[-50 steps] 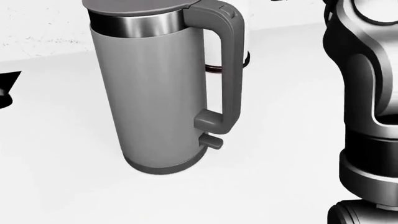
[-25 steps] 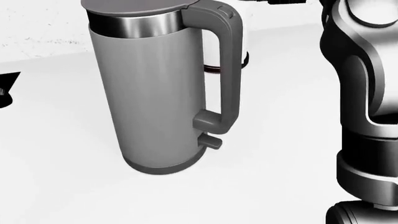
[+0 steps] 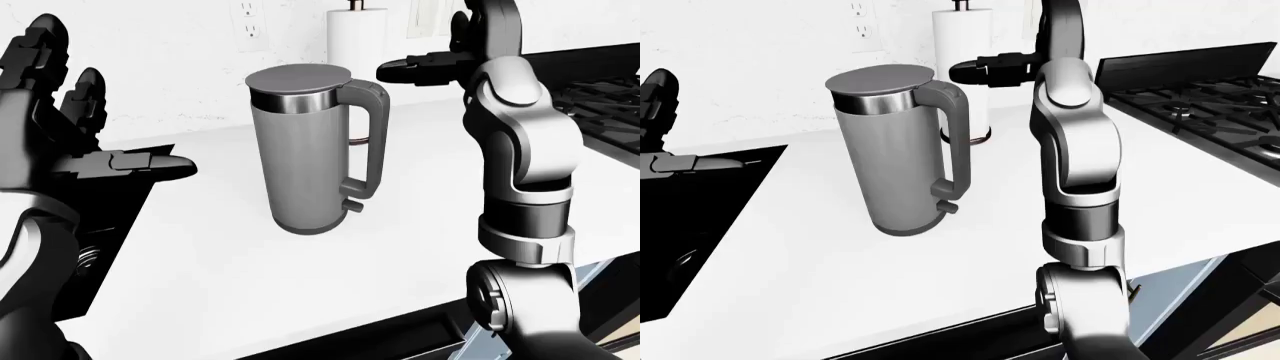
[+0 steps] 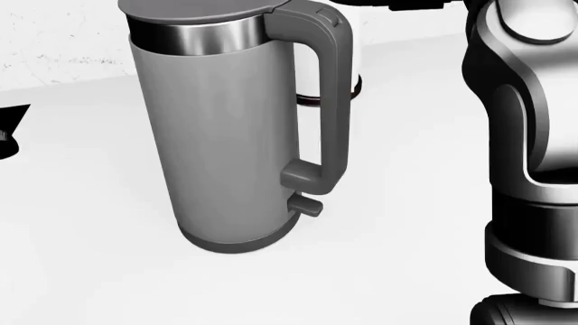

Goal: Press the button to open the lid of the electric kettle.

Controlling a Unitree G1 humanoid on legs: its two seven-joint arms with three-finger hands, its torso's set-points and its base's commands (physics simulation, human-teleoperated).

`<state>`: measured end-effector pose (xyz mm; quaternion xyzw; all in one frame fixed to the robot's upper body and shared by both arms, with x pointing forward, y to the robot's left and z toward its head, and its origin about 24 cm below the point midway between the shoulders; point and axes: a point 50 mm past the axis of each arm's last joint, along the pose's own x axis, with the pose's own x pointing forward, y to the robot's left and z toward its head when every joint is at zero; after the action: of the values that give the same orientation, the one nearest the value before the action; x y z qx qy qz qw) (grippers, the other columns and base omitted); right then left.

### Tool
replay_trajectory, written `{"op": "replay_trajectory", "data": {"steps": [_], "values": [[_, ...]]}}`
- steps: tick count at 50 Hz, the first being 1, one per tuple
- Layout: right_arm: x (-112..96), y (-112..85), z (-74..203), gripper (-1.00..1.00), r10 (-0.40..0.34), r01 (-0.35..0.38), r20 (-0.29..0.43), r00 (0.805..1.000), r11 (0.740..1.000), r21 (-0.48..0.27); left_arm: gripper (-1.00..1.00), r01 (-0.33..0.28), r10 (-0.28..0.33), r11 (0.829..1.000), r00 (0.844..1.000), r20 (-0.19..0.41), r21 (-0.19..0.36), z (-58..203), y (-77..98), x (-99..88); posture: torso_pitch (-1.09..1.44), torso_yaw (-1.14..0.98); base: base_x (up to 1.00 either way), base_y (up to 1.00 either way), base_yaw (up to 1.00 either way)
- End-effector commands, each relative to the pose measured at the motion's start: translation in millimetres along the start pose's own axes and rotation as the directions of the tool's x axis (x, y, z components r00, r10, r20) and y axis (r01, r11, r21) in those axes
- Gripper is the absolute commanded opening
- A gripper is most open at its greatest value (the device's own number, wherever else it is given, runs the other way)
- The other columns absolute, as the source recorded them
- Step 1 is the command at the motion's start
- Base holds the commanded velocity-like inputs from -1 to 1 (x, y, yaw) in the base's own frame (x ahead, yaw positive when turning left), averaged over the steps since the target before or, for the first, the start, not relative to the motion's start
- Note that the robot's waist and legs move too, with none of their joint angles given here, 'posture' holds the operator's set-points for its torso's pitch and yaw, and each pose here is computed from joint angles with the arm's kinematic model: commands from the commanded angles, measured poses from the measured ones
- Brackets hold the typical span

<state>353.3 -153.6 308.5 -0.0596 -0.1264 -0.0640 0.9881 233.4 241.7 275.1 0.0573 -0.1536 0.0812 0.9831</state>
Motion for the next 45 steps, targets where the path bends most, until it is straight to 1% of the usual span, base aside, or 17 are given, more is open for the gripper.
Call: {"op": "replay_trajectory", "data": {"steps": [1, 13, 20, 38, 45], "values": [[-2.0, -1.4, 20.6, 1.0, -0.005, 0.004, 0.09, 0.996, 1.0, 0.008, 1.0, -0.012, 0.011, 1.0, 0.998, 0.069, 0.008, 12.4, 1.7, -0.6, -0.27, 0.0, 0.0, 0.0, 0.0], [-3.3, 1.8, 20.9, 1.0, 0.02, -0.021, 0.087, 0.996, 1.0, 0.011, 1.0, -0.014, 0.014, 1.0, 0.997, 0.07, 0.008, 13.3, 2.4, -0.4, -0.27, 0.0, 0.0, 0.0, 0.0], [-3.9, 2.8, 21.2, 1.0, 0.043, -0.046, 0.08, 0.996, 0.998, 0.031, 1.0, -0.014, 0.013, 1.0, 0.997, 0.07, 0.009, 12.9, 2.5, -0.7, -0.27, 0.0, 0.0, 0.0, 0.0], [-3.3, 2.4, 19.4, 1.0, 0.034, -0.037, 0.08, 0.996, 0.999, 0.026, 1.0, -0.013, 0.012, 1.0, 0.998, 0.069, 0.009, 11.7, 2.1, -0.2, -0.27, 0.0, 0.0, 0.0, 0.0], [-3.5, 3.2, 12.7, 1.0, 0.036, -0.038, 0.072, 0.997, 0.999, 0.019, 1.0, -0.013, 0.013, 1.0, 0.998, 0.069, 0.008, 12.0, 2.0, -0.9, -0.27, 0.0, 0.0, 0.0, 0.0]]}}
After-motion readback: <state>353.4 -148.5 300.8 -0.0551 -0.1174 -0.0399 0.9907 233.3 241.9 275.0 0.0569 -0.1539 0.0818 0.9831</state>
